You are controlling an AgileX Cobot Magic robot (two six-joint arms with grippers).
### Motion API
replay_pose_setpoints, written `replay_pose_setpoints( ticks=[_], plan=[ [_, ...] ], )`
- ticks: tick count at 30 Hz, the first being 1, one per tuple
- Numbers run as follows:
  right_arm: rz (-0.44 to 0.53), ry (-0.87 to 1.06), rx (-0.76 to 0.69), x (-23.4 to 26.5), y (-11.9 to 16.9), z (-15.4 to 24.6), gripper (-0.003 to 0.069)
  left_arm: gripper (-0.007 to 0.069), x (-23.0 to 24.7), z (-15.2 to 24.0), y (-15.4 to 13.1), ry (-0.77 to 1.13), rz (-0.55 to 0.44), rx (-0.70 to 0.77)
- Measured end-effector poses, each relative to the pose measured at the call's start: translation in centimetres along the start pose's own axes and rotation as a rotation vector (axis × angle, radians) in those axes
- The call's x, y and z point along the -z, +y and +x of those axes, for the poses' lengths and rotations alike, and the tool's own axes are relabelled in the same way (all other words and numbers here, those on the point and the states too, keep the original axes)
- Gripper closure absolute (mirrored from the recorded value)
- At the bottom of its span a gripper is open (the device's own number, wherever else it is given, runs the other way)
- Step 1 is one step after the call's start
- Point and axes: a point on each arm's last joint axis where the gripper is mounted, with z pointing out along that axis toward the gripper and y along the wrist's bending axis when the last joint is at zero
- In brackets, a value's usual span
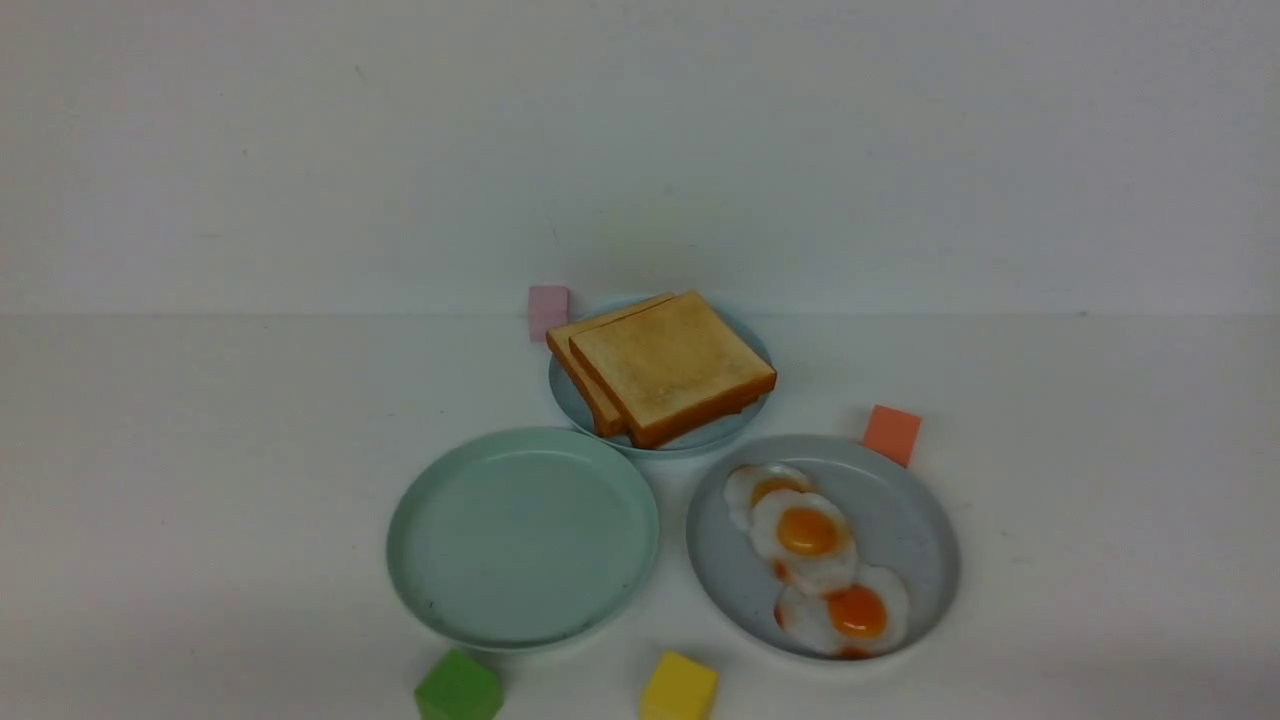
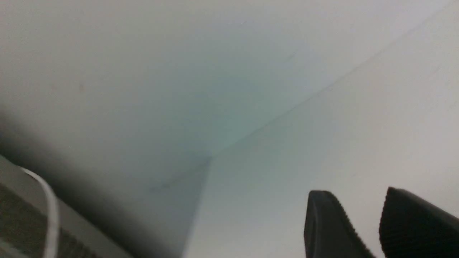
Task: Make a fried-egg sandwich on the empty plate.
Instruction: Use the left arm to grab a slice of bread
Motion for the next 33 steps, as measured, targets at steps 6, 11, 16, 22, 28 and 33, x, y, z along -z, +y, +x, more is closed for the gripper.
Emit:
replay_pose_setpoints(
  ticks=[6,11,16,22,28,33],
  plan=[
    [0.0,0.0,0.0,0.0,0.0,0.0,0.0418,0.0387,0.1,-1.1,-0.5,-0.105,0.092,0.551],
    [0.0,0.0,0.0,0.0,0.0,0.0,0.0418,0.0387,0.1,-1.5,-0.6,-0.132,0.126,0.767],
    [0.0,0.0,0.0,0.0,0.0,0.0,0.0418,0.0387,0.3,-2.4,-0.7,-0.207,0.2,0.964],
    [0.0,0.0,0.0,0.0,0.0,0.0,0.0418,0.0387,0.7,-3.4,-0.8,-0.279,0.309,1.192],
    [0.0,0.0,0.0,0.0,0.0,0.0,0.0418,0.0387,0.7,-3.5,-0.9,-0.281,0.325,1.219],
    [0.0,0.0,0.0,0.0,0.0,0.0,0.0418,0.0439,0.8,-4.9,-0.5,-0.293,0.38,1.275]
  ],
)
